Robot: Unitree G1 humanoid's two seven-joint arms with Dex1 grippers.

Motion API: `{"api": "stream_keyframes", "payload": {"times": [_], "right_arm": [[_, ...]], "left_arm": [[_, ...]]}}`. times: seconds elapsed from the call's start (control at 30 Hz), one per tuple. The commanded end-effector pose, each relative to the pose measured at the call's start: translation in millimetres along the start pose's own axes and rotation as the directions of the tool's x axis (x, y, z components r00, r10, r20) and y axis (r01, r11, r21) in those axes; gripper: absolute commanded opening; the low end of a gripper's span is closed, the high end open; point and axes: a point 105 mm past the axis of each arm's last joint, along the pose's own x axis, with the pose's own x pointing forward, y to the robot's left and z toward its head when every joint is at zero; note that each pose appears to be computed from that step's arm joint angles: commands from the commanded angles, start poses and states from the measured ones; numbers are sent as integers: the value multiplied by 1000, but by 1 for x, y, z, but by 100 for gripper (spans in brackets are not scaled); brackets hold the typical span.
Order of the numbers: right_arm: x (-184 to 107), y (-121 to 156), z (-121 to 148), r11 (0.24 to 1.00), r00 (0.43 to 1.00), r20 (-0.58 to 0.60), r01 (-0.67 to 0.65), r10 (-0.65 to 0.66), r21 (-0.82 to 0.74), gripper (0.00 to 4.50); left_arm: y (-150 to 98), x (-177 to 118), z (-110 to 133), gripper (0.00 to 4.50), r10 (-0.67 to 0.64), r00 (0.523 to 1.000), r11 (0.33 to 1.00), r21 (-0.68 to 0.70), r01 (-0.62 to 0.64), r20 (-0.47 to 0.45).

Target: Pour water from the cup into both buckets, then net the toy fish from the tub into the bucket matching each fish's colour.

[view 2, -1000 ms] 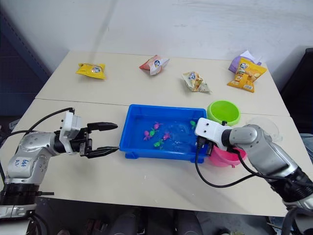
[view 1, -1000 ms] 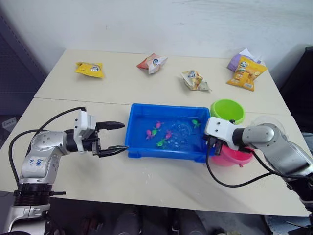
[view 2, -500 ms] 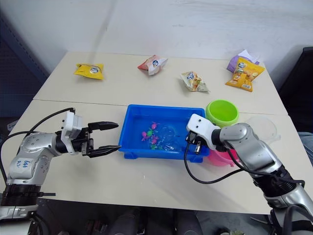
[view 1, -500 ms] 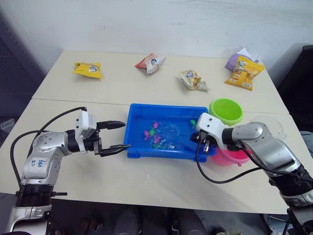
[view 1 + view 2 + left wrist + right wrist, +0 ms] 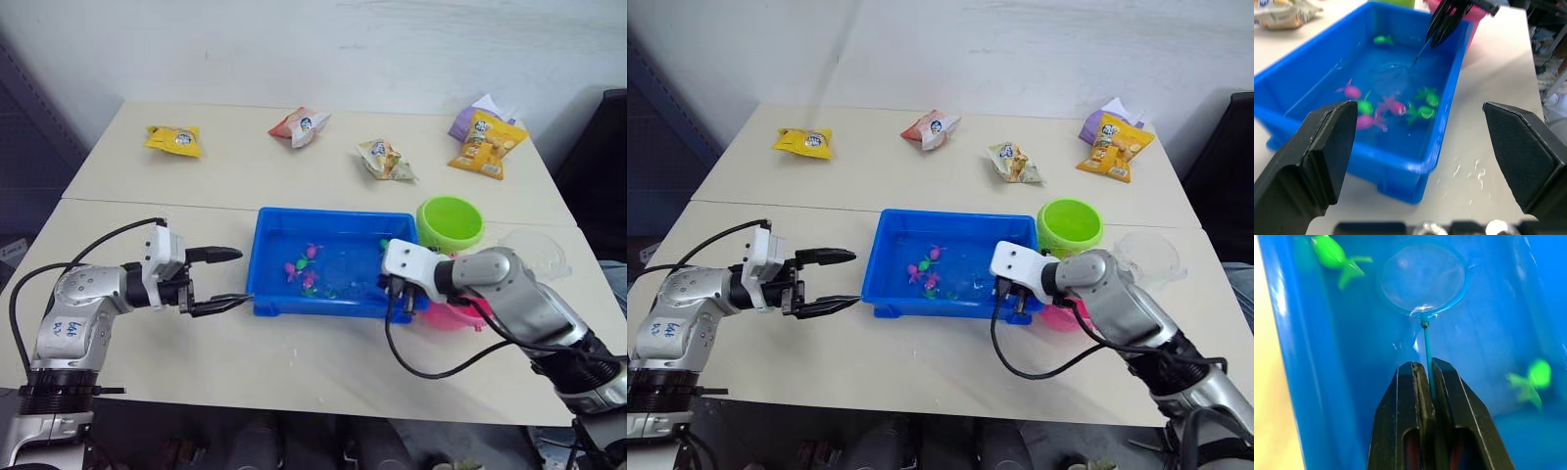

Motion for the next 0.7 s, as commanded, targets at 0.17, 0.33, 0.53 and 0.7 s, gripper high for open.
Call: {"api": "stream_keyframes", "payload": {"times": [0.17, 0.33, 0.53, 0.7], "right_arm": [[8, 1, 22, 999, 996, 71, -48, 48, -14, 0], [9, 0, 28, 997, 992, 112, -70, 64, 46, 0], [6, -2, 27, 994, 991, 122, -66, 55, 88, 0], [-1, -9, 23, 993, 992, 126, -35, 20, 116, 0]], "left_arm": [[-1, -7, 2, 441, 15, 1000, 1000, 22, -15, -1], [-1, -9, 1, 441, 27, 1000, 999, 22, -27, 1], [-1, -8, 0, 441, 34, 999, 999, 20, -34, 7], [-2, -7, 0, 441, 35, 999, 999, 19, -35, 11]]}}
